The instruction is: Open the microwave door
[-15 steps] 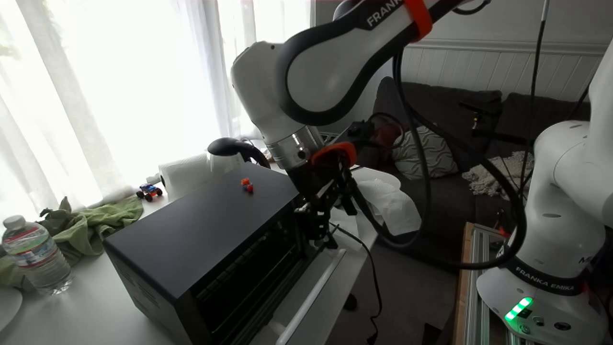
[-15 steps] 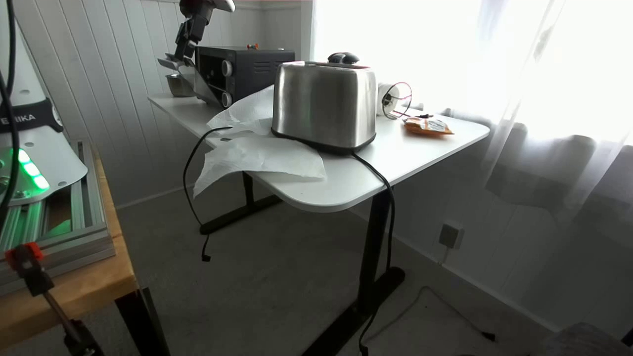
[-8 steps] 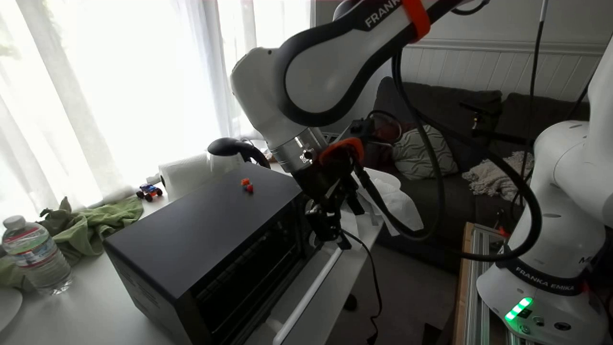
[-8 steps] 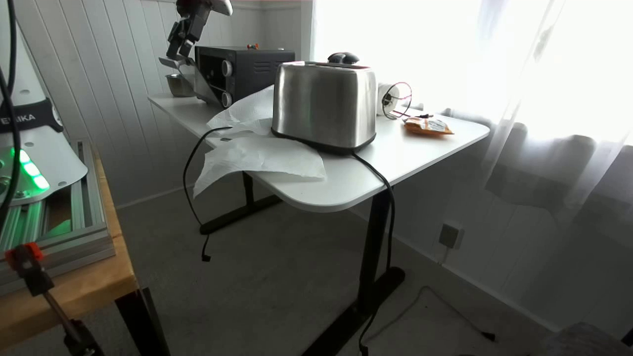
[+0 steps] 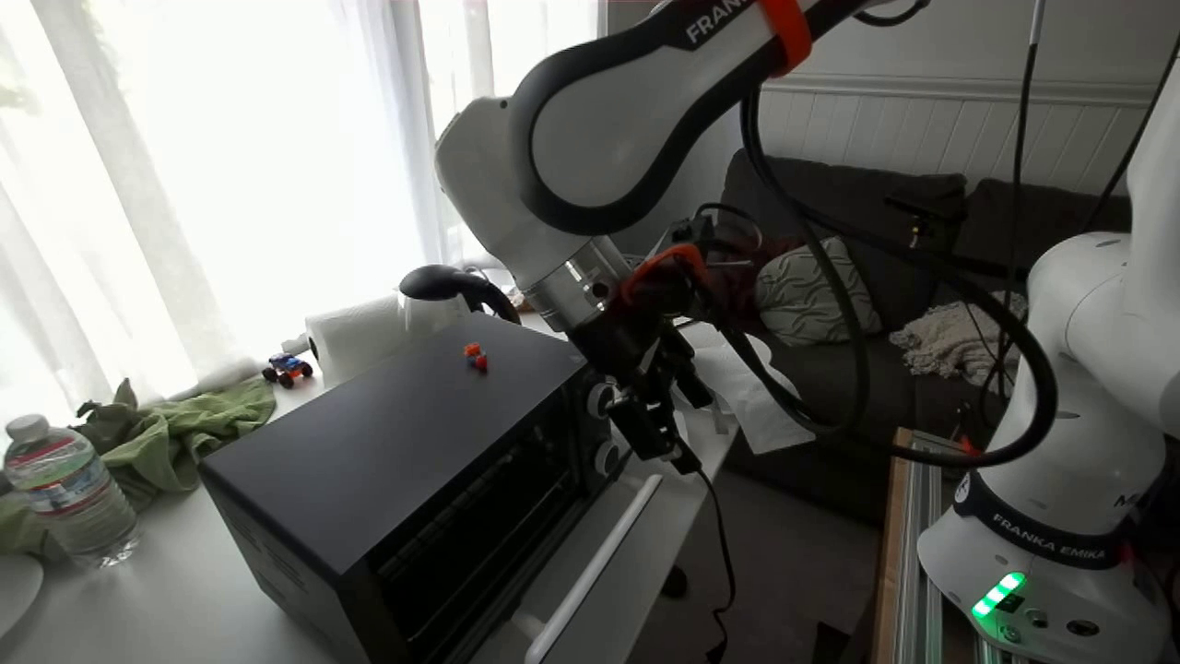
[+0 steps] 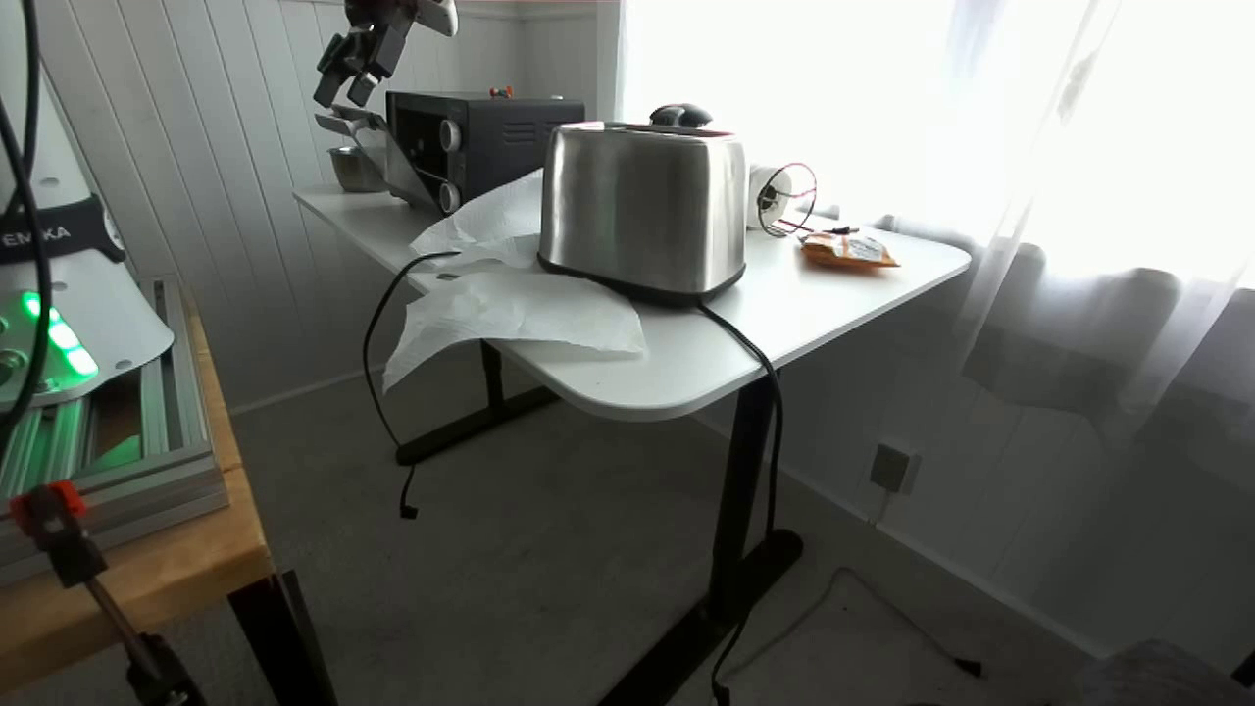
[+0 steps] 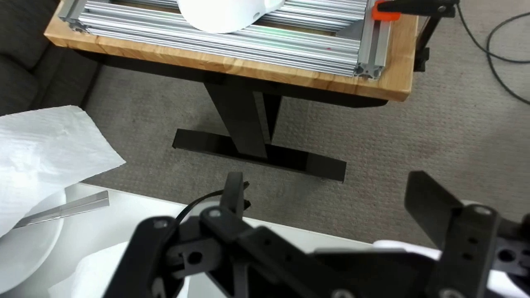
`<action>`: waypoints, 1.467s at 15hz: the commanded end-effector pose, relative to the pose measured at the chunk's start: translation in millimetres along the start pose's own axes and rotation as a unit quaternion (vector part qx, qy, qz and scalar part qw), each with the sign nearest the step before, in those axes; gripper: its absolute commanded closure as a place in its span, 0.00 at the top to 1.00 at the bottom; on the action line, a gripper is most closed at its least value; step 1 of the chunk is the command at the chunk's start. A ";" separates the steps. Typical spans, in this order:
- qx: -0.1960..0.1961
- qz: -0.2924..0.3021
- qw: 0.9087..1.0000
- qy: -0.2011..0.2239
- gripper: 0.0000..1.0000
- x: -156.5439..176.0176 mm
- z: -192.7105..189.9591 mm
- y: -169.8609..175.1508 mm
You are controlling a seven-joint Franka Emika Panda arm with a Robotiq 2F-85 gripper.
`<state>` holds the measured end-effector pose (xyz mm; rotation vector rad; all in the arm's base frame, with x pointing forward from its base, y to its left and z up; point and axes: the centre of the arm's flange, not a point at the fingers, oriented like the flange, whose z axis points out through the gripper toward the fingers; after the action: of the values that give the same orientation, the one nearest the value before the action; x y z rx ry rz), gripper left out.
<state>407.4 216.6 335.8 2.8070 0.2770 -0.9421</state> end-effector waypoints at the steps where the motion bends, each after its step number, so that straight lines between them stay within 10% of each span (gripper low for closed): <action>1: -0.005 -0.044 0.998 -0.034 1.00 -3.4 -6.0 -3.8; 15: 0.053 0.021 0.987 0.150 1.00 13.1 -56.1 5.0; 22: 0.042 0.046 0.985 0.161 1.00 38.9 -52.9 -0.7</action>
<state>459.9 226.4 361.9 3.0478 0.1556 -0.4793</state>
